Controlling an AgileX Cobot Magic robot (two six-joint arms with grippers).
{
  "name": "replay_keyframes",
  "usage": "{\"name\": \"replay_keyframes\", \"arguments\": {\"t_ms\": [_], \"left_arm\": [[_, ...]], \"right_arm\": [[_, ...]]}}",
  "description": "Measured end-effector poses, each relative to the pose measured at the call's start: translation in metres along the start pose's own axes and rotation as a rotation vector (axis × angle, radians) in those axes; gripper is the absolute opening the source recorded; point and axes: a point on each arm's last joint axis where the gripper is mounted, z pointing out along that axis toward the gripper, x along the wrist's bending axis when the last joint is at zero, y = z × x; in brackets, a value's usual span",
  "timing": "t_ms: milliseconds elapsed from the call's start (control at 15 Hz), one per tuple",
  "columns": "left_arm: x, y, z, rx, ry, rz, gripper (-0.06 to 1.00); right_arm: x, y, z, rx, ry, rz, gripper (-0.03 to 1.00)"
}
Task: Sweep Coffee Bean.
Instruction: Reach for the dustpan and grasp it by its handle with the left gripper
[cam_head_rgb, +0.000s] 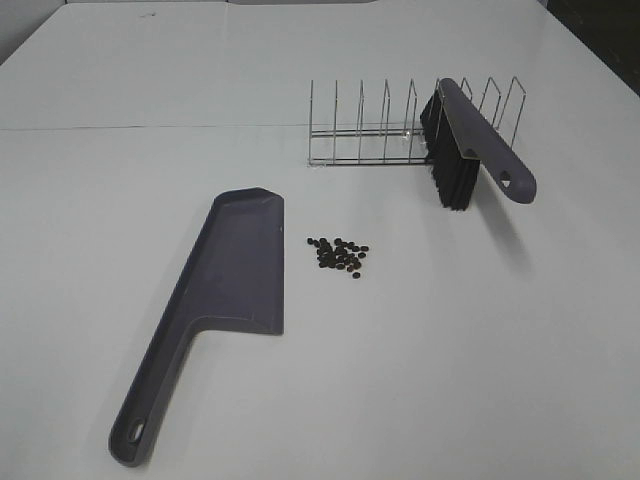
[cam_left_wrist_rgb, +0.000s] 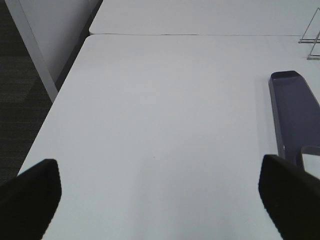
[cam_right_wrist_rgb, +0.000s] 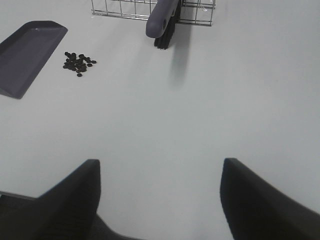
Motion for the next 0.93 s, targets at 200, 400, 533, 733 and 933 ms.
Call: {"name": "replay_keyframes", "arguments": {"t_ms": [200,400,533,733,933], "left_arm": [[0.0,0.0,0.0,0.0,0.0,0.001,0.99],[0.0,0.0,0.0,0.0,0.0,0.001,0.99],[0.0,0.0,0.0,0.0,0.0,0.001,0.99],[0.0,0.0,0.0,0.0,0.0,0.001,0.99],[0.0,0.0,0.0,0.0,0.0,0.001,0.99]], "right_arm": [[0.0,0.0001,0.0,-0.001,0.0,0.0,0.56],[0.0,0.0001,0.0,-0.001,0.0,0.0,0.56],[0.0004,0.0,-0.0002,0.001,-0.079,0.051,0.56],[0.0005,0.0,-0.0002,0.002,-0.101,0.065,0.56],[0.0005,0.0,-0.0002,0.002,-0.101,0.065,0.56]]}}
